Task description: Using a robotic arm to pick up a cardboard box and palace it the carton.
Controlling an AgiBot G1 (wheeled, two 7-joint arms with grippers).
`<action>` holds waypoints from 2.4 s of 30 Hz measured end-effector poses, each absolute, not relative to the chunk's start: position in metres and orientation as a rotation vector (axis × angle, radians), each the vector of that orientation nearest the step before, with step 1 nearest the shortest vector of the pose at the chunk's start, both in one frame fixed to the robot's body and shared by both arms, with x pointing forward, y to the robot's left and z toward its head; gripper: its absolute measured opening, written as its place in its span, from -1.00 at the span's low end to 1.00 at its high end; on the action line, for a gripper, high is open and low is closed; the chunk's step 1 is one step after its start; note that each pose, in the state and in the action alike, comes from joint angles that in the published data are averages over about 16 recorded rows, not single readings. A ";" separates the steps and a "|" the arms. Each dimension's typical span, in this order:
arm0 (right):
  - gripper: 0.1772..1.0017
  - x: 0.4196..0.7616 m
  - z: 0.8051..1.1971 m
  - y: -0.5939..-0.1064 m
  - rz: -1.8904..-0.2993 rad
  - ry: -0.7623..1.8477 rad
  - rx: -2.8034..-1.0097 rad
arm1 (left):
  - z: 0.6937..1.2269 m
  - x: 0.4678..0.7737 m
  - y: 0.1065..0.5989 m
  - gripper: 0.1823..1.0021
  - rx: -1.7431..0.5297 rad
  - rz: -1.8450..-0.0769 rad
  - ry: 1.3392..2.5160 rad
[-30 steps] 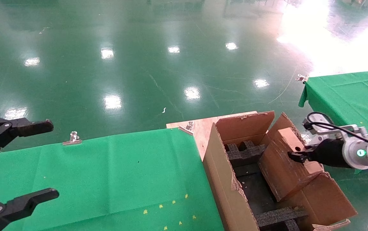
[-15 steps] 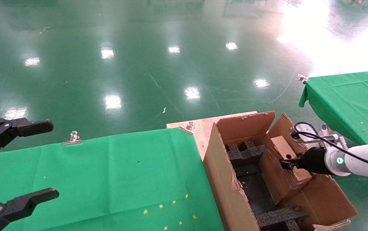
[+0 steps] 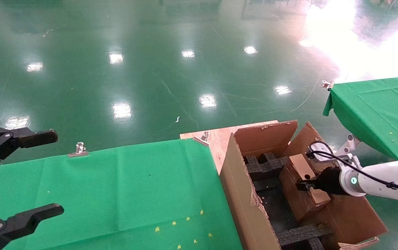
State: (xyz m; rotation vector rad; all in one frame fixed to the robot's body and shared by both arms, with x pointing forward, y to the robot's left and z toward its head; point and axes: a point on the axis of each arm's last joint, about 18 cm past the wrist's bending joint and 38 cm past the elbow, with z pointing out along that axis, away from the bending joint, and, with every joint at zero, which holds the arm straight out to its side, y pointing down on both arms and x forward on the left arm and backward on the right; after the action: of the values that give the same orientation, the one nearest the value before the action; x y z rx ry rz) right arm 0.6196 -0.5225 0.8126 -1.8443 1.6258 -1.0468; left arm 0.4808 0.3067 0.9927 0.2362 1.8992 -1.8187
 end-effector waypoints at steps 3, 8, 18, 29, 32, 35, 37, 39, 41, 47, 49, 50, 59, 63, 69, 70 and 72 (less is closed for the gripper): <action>-0.45 0.622 0.807 -0.522 -1.043 1.630 -1.851 | 0.993 0.481 0.307 1.00 0.236 -1.819 1.899; -0.53 0.627 0.802 -0.522 -1.041 1.633 -1.857 | 0.993 0.481 0.307 1.00 0.236 -1.819 1.899; -0.66 0.634 0.799 -0.520 -1.042 1.625 -1.867 | 0.993 0.481 0.307 1.00 0.236 -1.819 1.899; -0.58 0.634 0.800 -0.520 -1.042 1.623 -1.866 | 0.993 0.481 0.307 1.00 0.236 -1.819 1.899; -0.52 0.634 0.801 -0.520 -1.044 1.622 -1.865 | 0.993 0.481 0.307 1.00 0.236 -1.819 1.899; -0.42 0.634 0.803 -0.521 -1.048 1.619 -1.864 | 0.993 0.481 0.307 1.00 0.236 -1.819 1.899; -0.35 0.635 0.804 -0.521 -1.052 1.616 -1.864 | 0.993 0.481 0.307 1.00 0.236 -1.819 1.899; -0.27 0.635 0.806 -0.521 -1.056 1.612 -1.863 | 0.993 0.481 0.307 1.00 0.236 -1.819 1.899; -0.17 0.635 0.809 -0.521 -1.061 1.607 -1.862 | 0.993 0.481 0.307 1.00 0.236 -1.819 1.899; 0.13 0.636 0.819 -0.520 -1.080 1.584 -1.856 | 0.993 0.481 0.307 1.00 0.236 -1.819 1.899; 0.24 0.637 0.825 -0.519 -1.089 1.573 -1.851 | 0.993 0.481 0.307 1.00 0.236 -1.819 1.899; 0.28 0.637 0.828 -0.518 -1.093 1.567 -1.847 | 0.993 0.481 0.307 1.00 0.236 -1.819 1.899; 0.70 0.641 0.878 -0.503 -1.125 1.467 -1.771 | 0.993 0.481 0.307 1.00 0.236 -1.819 1.899; 0.81 0.639 0.912 -0.487 -1.119 1.383 -1.717 | 0.993 0.481 0.307 1.00 0.236 -1.819 1.899; 0.93 0.626 0.965 -0.454 -1.084 1.227 -1.649 | 0.993 0.481 0.307 1.00 0.235 -1.819 1.899; 0.95 0.622 0.973 -0.448 -1.077 1.201 -1.640 | 0.993 0.481 0.307 1.00 0.235 -1.819 1.899; 0.97 0.616 0.986 -0.438 -1.063 1.154 -1.625 | 0.993 0.481 0.307 1.00 0.235 -1.819 1.899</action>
State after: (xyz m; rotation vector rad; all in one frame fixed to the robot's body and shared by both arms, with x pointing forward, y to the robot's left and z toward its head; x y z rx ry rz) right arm 0.6159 -0.4381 0.9859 -1.6247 1.1541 -1.0629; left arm 0.4808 0.3068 0.9927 0.2353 1.8988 -1.8189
